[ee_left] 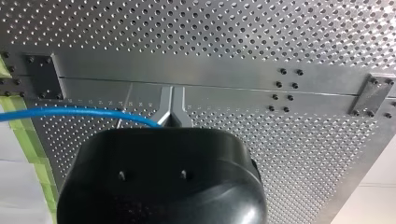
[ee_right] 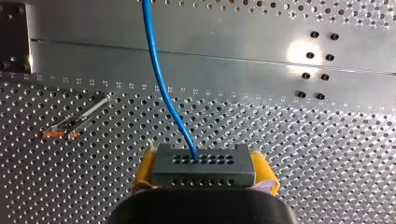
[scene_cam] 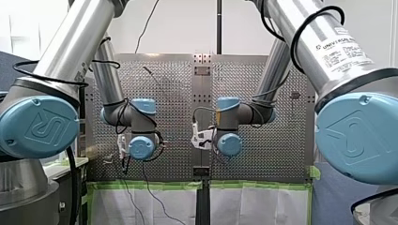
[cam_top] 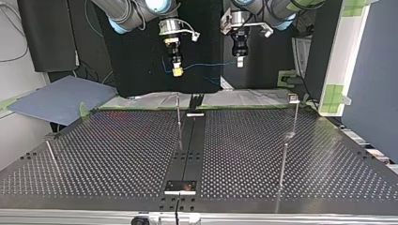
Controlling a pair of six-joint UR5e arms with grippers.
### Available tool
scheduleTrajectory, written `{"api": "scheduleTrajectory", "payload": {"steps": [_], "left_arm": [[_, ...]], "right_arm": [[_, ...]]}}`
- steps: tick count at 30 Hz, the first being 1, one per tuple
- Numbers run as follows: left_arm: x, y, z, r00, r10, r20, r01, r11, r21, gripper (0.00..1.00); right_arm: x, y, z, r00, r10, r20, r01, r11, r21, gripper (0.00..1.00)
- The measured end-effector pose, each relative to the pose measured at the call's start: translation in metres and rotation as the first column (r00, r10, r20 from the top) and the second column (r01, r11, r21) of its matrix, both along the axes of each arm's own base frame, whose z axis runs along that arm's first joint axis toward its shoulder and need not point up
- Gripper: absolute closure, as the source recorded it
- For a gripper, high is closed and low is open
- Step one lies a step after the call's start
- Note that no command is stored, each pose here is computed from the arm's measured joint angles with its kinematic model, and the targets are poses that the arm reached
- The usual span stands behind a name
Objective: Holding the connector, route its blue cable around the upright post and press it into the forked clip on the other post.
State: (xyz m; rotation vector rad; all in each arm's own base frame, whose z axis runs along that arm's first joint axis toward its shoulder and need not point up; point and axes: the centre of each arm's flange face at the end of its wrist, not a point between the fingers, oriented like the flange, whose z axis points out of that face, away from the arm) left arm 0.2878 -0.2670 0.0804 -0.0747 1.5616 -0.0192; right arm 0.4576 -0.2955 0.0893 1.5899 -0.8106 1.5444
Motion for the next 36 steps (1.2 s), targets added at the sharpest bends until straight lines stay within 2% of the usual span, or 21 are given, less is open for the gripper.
{"api": "scheduleTrajectory", "payload": {"steps": [21, 25, 29, 36], "left_arm": [[0.001, -0.001, 0.001, 1.0000, 0.000, 0.002, 0.000, 1.0000, -0.002, 1.00], [0.001, -0.001, 0.001, 1.0000, 0.000, 0.002, 0.000, 1.0000, -0.003, 1.00], [0.001, -0.001, 0.001, 1.0000, 0.000, 0.003, 0.000, 1.0000, -0.003, 1.00], [0.001, -0.001, 0.001, 1.0000, 0.000, 0.003, 0.000, 1.0000, -0.003, 1.00]], "right_arm": [[0.001, 0.001, 0.000, 1.0000, 0.002, 0.002, -0.002, 1.0000, -0.002, 1.00], [0.005, 0.006, -0.003, 0.9999, 0.014, -0.002, -0.014, 0.9999, -0.001, 1.00], [0.009, 0.014, -0.018, 0.9993, 0.029, -0.022, -0.029, 0.9994, 0.018, 1.00], [0.009, 0.017, -0.026, 0.9989, 0.034, -0.032, -0.033, 0.9991, 0.027, 1.00]]}}
